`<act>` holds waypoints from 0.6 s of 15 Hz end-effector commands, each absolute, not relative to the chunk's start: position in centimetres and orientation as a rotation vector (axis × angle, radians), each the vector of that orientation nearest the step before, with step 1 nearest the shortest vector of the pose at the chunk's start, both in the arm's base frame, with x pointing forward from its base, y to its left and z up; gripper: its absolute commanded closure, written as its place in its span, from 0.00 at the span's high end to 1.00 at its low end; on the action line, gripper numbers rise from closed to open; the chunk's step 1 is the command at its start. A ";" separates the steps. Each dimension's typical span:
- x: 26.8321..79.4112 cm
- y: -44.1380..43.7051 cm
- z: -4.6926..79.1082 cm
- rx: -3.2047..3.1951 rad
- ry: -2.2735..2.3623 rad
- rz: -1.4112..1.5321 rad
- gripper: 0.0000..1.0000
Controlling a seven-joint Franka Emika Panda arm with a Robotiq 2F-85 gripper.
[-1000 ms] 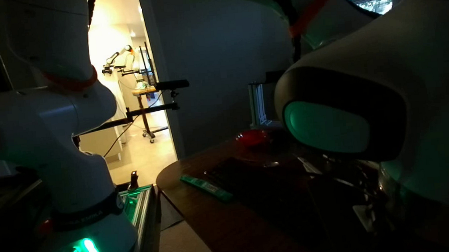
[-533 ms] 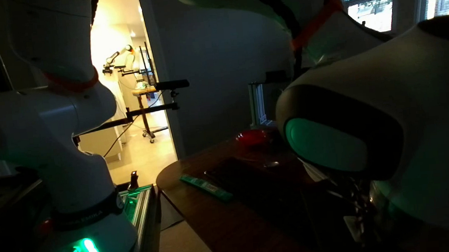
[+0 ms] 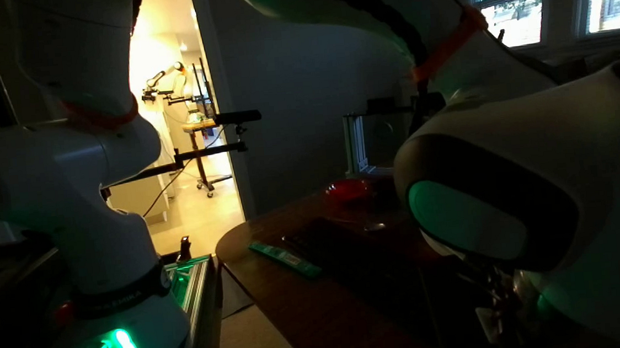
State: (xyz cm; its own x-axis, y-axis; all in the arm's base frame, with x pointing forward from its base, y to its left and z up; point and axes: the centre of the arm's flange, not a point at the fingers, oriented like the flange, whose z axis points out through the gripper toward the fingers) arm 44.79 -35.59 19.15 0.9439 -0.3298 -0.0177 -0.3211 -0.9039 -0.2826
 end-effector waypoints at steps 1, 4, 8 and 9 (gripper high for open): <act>45.3 -36.2 18.1 -2.800 0.513 0.012 0.05; 45.2 -36.3 17.1 -2.797 0.533 0.026 0.05; 45.4 -36.3 16.3 -2.795 0.545 0.040 0.05; 45.5 -36.3 16.3 -2.796 0.547 0.041 0.05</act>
